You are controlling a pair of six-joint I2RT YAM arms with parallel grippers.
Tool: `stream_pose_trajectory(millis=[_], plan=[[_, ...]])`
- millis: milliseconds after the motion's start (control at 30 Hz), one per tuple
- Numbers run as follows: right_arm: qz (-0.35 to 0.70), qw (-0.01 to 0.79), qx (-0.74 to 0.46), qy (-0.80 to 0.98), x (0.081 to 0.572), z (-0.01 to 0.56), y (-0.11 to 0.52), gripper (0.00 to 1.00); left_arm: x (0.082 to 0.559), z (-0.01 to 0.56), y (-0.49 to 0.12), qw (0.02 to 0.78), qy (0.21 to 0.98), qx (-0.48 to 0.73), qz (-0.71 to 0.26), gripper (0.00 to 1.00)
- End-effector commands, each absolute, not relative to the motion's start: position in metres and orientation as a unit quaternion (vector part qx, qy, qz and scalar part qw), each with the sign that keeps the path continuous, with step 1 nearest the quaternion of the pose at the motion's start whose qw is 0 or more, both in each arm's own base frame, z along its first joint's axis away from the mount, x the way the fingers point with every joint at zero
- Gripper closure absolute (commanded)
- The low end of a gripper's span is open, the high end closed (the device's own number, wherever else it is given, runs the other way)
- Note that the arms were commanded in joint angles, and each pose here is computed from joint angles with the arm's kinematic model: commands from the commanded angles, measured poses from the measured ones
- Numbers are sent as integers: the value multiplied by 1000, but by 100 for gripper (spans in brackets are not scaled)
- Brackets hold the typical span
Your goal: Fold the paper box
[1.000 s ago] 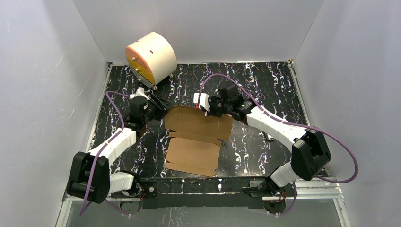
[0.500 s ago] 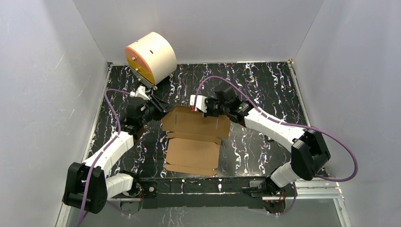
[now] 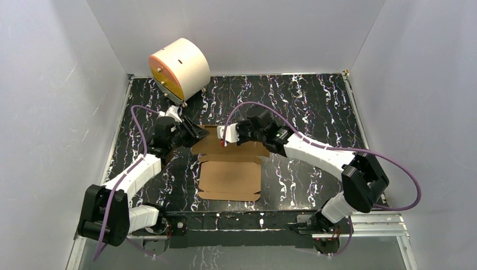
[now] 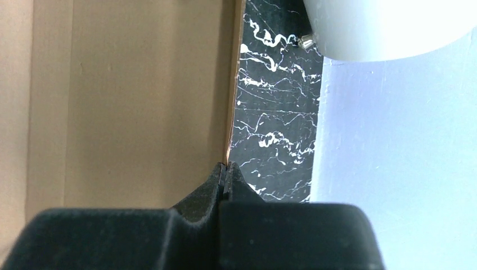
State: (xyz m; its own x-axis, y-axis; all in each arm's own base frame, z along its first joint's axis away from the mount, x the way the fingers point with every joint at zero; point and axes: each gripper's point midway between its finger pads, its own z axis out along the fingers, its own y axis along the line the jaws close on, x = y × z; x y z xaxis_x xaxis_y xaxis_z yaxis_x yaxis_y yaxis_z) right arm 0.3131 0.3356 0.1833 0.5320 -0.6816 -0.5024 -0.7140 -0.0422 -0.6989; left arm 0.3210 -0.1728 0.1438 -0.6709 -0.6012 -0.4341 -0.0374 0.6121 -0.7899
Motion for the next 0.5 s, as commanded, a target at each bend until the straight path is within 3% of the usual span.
stream_pose_trajectory(millis=[0, 333, 467], plan=[[-56, 527, -740, 414, 322, 207, 338, 100, 332, 152, -151, 404, 834, -183, -328, 66], [-74, 508, -763, 393, 318, 191, 336, 100, 348, 171, -76, 519, 818, -201, -144, 59], [-97, 497, -769, 391, 322, 189, 329, 100, 358, 174, -64, 540, 810, -188, -130, 56]])
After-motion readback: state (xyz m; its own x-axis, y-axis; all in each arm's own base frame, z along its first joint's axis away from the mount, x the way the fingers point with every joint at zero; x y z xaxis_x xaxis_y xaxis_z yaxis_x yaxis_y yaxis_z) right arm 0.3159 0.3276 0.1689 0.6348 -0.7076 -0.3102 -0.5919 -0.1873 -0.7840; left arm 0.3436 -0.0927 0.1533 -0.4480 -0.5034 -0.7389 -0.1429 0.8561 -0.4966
